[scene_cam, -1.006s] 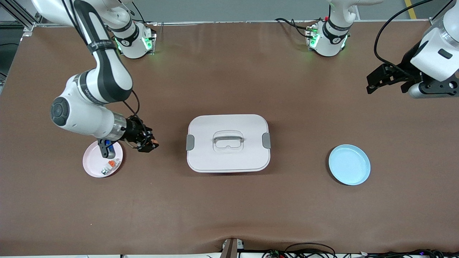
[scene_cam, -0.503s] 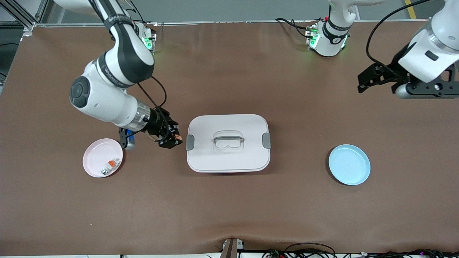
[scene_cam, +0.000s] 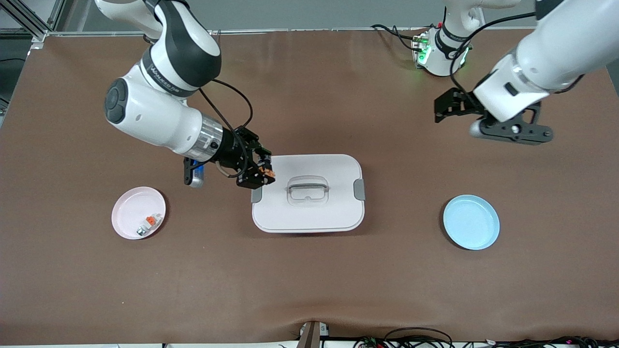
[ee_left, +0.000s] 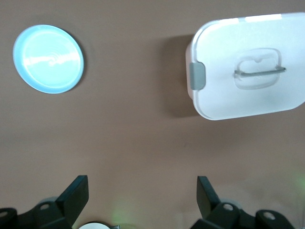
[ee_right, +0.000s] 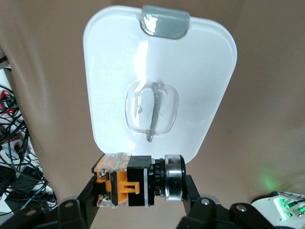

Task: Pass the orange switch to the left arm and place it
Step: 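Lift the switch over the white box with the right gripper, then grasp the switch with the left gripper beside the right gripper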

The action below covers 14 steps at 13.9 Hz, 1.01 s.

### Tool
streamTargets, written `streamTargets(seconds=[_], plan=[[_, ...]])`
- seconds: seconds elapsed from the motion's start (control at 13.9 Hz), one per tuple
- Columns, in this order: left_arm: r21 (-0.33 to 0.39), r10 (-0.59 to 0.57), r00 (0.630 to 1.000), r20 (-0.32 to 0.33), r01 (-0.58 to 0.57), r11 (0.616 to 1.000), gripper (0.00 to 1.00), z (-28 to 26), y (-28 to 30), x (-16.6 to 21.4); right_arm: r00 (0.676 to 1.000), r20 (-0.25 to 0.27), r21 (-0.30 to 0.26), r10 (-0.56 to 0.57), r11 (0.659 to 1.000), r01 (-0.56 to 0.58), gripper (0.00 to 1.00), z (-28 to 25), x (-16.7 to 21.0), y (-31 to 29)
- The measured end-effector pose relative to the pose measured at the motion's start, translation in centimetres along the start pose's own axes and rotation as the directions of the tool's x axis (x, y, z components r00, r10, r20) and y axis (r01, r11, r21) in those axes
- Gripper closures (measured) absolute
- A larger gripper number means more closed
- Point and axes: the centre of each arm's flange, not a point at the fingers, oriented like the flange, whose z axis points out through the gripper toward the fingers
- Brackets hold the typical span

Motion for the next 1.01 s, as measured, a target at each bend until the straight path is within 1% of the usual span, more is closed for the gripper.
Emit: streamTargets(seconds=[0.07, 0.22, 0.29, 0.43, 0.57, 0.65, 0.79, 0.86, 1.01], plan=[[-0.028, 0.005, 1.0, 0.015, -0.004, 1.0, 0.0, 0.6, 0.7, 0.2, 1.0, 0.002, -0.004, 0.011, 1.0, -0.011, 0.28, 0.6, -0.9, 0.1], [-0.157, -0.017, 1.0, 0.011, 0.019, 0.987, 0.0, 1.2, 1.8, 1.3, 0.999, 0.009, -0.001, 0.036, 0.999, -0.036, 0.28, 1.4, -2.7, 0.2], [-0.218, -0.043, 0.999, 0.004, 0.043, 0.975, 0.0, 1.7, 2.2, 2.0, 0.999, 0.015, 0.003, 0.047, 0.999, -0.047, 0.28, 1.3, -3.6, 0.2], [-0.305, -0.092, 0.996, -0.01, 0.084, 0.949, 0.0, 3.3, 2.5, 3.3, 0.997, 0.03, 0.018, 0.065, 0.998, -0.066, 0.28, 0.7, -5.3, 0.1], [-0.398, -0.169, 0.985, -0.01, 0.152, 0.905, 0.0, 5.0, 2.8, 4.3, 0.996, 0.042, 0.027, 0.08, 0.996, -0.081, 0.28, 0.4, -6.8, 0.2], [-0.427, -0.212, 0.977, -0.012, 0.187, 0.885, 0.0, 5.7, 3.0, 4.6, 0.995, 0.048, 0.031, 0.09, 0.995, -0.092, 0.28, 0.3, -7.4, 0.1], [-0.473, -0.266, 0.963, -0.033, 0.22, 0.854, 0.0, 6.9, 3.9, 4.8, 0.992, 0.062, 0.049, 0.11, 0.992, -0.113, 0.28, 0.5, -8.7, -0.2], [-0.496, -0.283, 0.958, -0.05, 0.222, 0.839, 0.0, 7.1, 4.4, 4.7, 0.99, 0.071, 0.063, 0.121, 0.99, -0.126, 0.28, 0.9, -9.3, -0.4], [-0.526, -0.291, 0.951, -0.103, 0.196, 0.828, 0.0, 6.8, 5.6, 4.3, 0.986, 0.087, 0.083, 0.139, 0.986, -0.146, 0.28, 2.0, -10.5, -0.6]])
